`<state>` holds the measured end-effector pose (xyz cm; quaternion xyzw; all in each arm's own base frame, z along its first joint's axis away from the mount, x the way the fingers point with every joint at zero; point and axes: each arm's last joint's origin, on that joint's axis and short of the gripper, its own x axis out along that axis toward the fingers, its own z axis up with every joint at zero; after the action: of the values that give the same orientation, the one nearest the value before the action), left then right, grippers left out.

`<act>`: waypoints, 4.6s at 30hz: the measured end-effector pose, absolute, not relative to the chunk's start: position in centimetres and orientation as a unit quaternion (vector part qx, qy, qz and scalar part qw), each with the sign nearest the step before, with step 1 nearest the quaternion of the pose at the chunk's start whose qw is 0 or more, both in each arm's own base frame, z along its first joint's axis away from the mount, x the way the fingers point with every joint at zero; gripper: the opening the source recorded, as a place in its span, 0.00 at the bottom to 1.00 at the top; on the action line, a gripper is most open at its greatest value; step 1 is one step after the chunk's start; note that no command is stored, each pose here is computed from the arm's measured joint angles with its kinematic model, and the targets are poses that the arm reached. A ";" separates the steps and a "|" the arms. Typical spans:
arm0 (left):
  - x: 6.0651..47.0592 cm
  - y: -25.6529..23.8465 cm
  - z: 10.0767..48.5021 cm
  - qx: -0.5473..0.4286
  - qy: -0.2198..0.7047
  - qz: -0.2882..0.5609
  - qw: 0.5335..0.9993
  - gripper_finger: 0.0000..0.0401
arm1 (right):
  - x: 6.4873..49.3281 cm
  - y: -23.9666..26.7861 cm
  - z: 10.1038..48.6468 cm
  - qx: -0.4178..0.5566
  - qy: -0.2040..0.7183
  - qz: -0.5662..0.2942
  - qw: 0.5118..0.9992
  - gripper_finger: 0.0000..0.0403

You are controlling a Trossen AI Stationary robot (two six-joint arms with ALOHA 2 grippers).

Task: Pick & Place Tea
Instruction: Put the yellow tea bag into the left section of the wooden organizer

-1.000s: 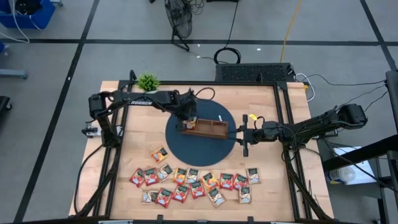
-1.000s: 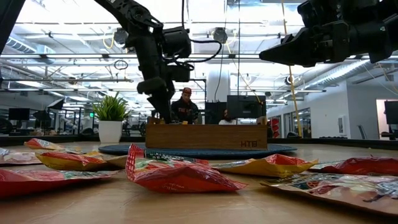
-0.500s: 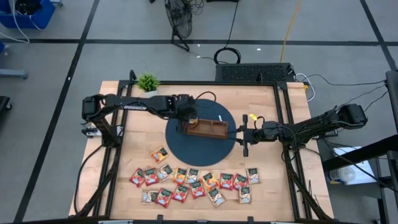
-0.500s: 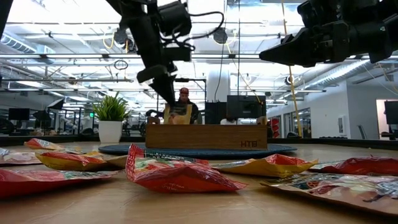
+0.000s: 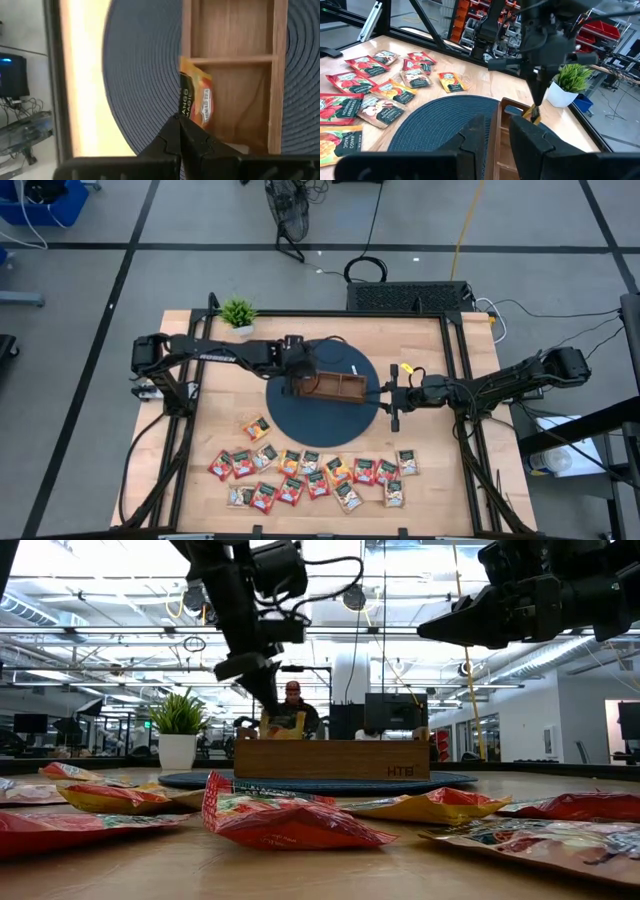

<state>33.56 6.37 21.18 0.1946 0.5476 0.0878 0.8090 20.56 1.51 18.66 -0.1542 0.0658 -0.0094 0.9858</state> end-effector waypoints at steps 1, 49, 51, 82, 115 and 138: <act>33.5 6.4 20.9 0.194 0.547 0.088 0.810 0.00 | 20.6 1.5 18.7 -0.154 0.066 -0.009 0.986 0.19; 33.9 6.4 20.6 0.232 0.518 0.168 0.806 0.14 | 20.6 1.5 18.7 -0.154 0.064 -0.010 0.986 0.19; 34.3 6.0 21.4 0.214 0.510 0.168 0.816 0.14 | 20.6 1.5 18.7 -0.154 0.064 -0.010 0.986 0.19; 37.2 5.8 15.0 0.114 0.615 0.017 0.780 0.00 | 20.6 1.5 18.7 -0.157 0.061 -0.009 0.986 0.19; 36.3 1.0 21.5 0.118 0.529 0.098 0.835 0.01 | 20.5 1.6 18.7 -0.137 0.065 -0.005 0.988 0.19; 26.1 -4.4 25.7 0.078 0.165 0.053 0.982 0.05 | 29.7 17.2 16.9 -0.219 0.369 0.100 0.898 0.55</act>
<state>26.12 -4.40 25.68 0.0779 0.1651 0.0530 0.9818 29.67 17.24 16.92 -0.2192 0.3688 0.1005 0.8977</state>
